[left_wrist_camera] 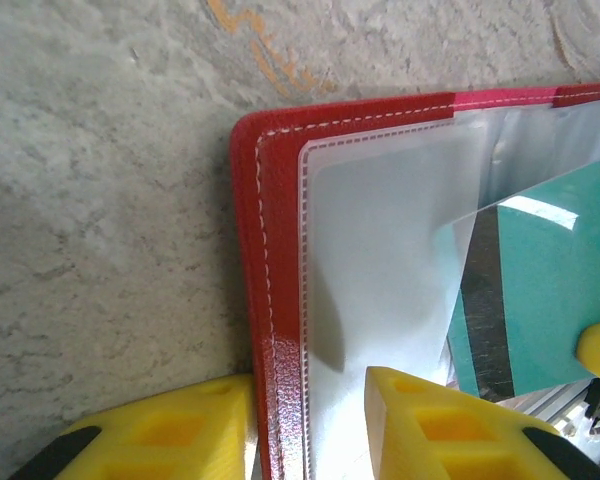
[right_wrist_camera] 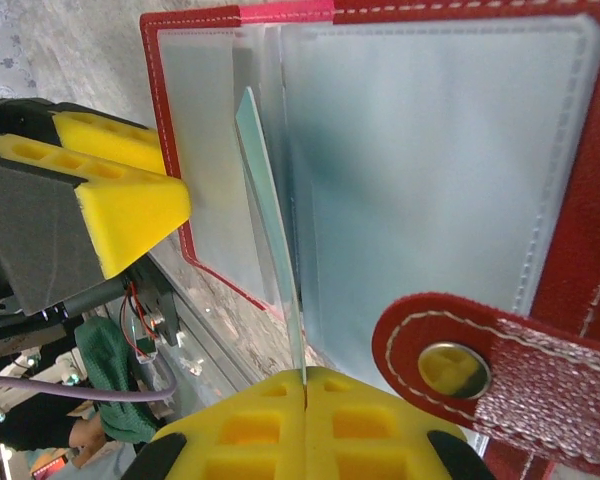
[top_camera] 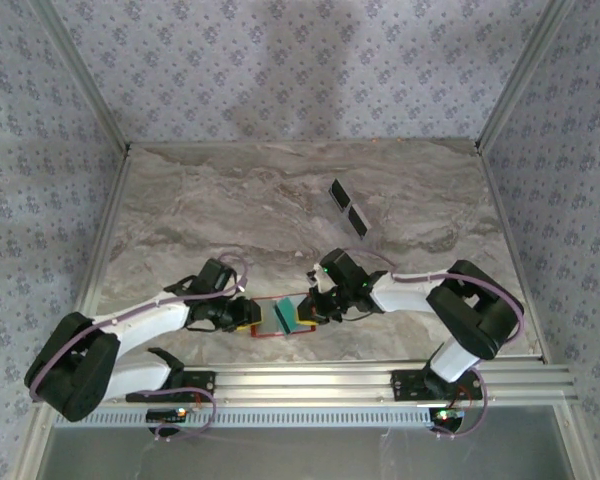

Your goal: Put the credit cards into the card holder

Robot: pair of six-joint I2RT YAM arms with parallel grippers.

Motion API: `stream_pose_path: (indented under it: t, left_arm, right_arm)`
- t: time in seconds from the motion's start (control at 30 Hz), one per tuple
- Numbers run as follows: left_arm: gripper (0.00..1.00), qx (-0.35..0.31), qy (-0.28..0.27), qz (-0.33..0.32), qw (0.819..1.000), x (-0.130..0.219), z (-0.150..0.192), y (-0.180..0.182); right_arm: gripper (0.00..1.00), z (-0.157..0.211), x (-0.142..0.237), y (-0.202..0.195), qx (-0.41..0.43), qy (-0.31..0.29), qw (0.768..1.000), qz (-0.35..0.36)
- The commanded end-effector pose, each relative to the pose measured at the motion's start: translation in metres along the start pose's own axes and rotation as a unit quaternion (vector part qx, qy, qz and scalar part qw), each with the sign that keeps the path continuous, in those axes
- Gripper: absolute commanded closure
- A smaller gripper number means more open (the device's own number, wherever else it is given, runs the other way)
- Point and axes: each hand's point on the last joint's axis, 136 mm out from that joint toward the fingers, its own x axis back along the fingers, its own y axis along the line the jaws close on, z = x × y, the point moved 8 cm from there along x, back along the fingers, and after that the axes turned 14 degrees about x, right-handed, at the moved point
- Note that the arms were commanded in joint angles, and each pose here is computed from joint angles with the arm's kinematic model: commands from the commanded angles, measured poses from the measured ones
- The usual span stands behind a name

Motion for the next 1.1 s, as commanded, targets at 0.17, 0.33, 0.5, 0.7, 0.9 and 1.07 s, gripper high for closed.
stream_pose_path:
  t: [0.17, 0.33, 0.5, 0.7, 0.9, 1.07]
  left_arm:
    - [0.66, -0.016, -0.001, 0.005, 1.000, -0.005, -0.001, -0.005]
    - [0.66, -0.018, 0.001, 0.007, 1.000, -0.004, 0.001, -0.006]
    - [0.67, -0.015, 0.002, 0.010, 1.000, -0.003, 0.001, -0.007]
    - [0.67, -0.013, 0.003, 0.011, 1.000, -0.005, 0.001, -0.007]
    - [0.67, -0.015, 0.004, 0.009, 1.000, -0.005, 0.001, -0.007]
    - [0.67, -0.016, 0.000, 0.012, 1.000, -0.005, 0.001, -0.007]
  right_arm:
    - [1.00, 0.005, -0.005, 0.000, -0.002, 0.031, 0.999, -0.018]
    - [1.00, -0.001, -0.014, -0.002, -0.013, 0.010, 1.000, -0.020]
    - [1.00, -0.004, -0.011, -0.010, -0.043, -0.040, 0.998, -0.004]
    - [0.98, -0.010, -0.021, -0.010, -0.055, -0.051, 0.997, -0.015]
    - [0.97, -0.008, -0.027, -0.010, -0.061, -0.055, 0.996, -0.018]
    - [0.88, -0.007, -0.030, -0.006, -0.054, -0.051, 0.997, -0.016]
